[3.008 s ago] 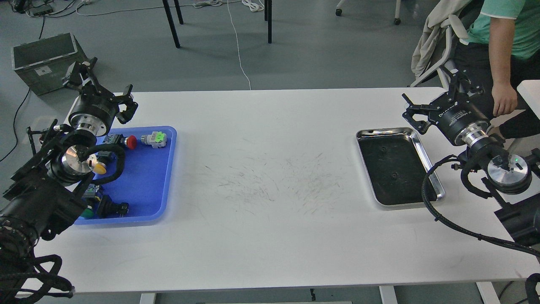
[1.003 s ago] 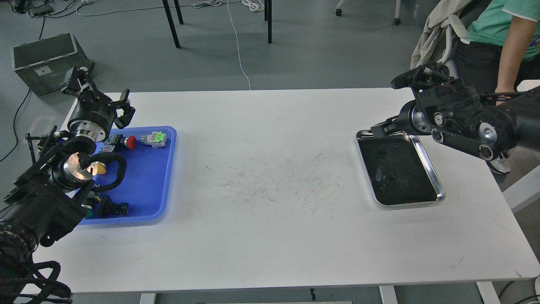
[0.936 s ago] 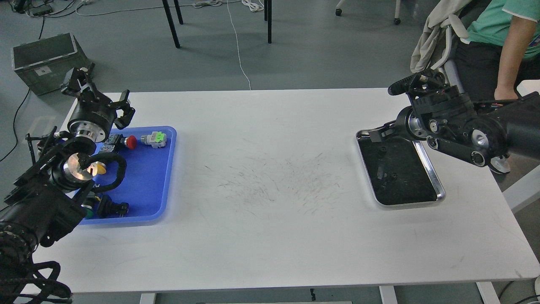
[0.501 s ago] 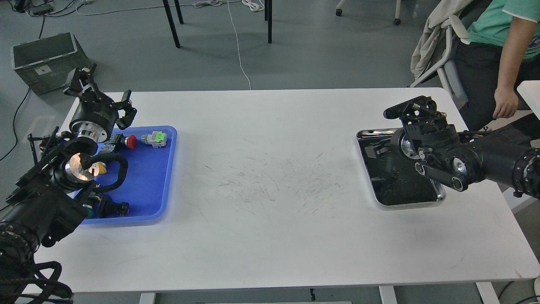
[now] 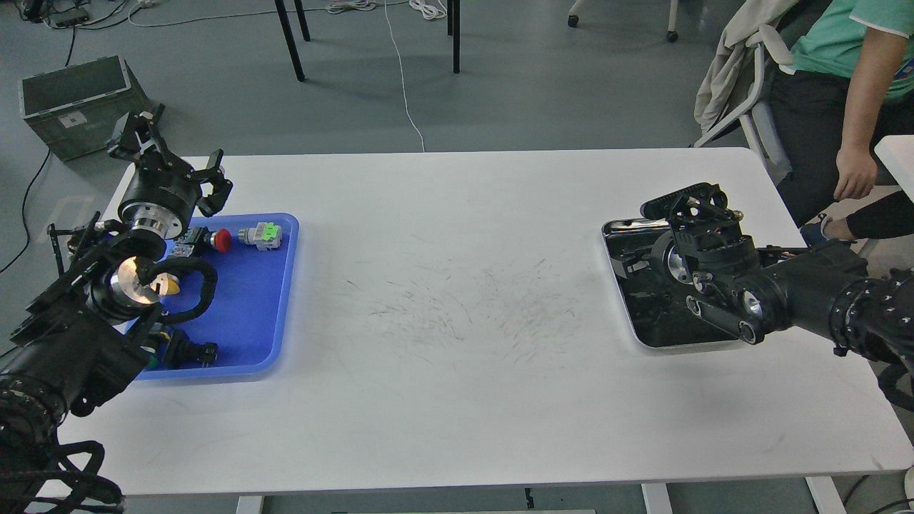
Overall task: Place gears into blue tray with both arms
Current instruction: 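Reach the right gripper into the metal tray and grasp a small black gear, then lift the black gear and carry it with the right gripper toward the table center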
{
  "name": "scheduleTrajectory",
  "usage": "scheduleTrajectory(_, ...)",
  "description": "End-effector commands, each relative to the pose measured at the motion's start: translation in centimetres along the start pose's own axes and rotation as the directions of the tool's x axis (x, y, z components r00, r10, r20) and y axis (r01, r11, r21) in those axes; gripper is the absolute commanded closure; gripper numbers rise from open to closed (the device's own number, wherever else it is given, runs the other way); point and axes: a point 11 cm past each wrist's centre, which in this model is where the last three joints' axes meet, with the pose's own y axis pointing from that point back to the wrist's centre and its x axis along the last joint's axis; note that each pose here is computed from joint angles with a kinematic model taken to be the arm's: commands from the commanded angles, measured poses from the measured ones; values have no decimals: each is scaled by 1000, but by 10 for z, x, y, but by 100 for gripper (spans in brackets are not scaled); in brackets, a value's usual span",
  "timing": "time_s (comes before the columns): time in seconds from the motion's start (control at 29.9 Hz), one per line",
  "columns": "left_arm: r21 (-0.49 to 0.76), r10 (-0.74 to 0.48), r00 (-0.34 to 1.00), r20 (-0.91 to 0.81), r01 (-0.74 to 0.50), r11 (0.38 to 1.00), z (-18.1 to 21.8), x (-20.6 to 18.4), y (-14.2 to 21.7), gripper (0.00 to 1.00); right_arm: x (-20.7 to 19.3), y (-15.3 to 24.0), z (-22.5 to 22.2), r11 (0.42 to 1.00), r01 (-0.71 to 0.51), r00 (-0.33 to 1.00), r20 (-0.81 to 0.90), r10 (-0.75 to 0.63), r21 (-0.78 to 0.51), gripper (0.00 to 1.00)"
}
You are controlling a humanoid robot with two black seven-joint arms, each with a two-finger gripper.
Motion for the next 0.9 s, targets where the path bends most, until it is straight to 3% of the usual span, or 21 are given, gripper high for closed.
scheduleTrajectory(0.0,-2,-1,1000,-1,1,1000,1,0,0,2,-2,0,-2,1000,9,1000,0,-9,6,40)
scheduleTrajectory(0.1,-2,0,1000,3,0,1000,2,1,0,2,-1,0,-3,1000,15,1000,-2,-15,9,52)
scheduleTrajectory(0.23,-3,2,1000,3,-2,1000,3,2,0,2,-1,1,-4,1000,18,1000,-6,-18,12,58)
scheduleTrajectory(0.43,-3,2,1000,3,-2,1000,3,2,0,2,1,2,1,999,33,999,-11,-33,4,85)
scheduleTrajectory(0.74,-3,3,1000,3,-3,1000,3,2,0,2,4,3,4,1000,31,999,-10,-31,1,97)
scheduleTrajectory(0.87,-2,2,1000,4,-2,1000,2,1,0,2,29,10,4,1000,-11,1000,-17,11,5,98)
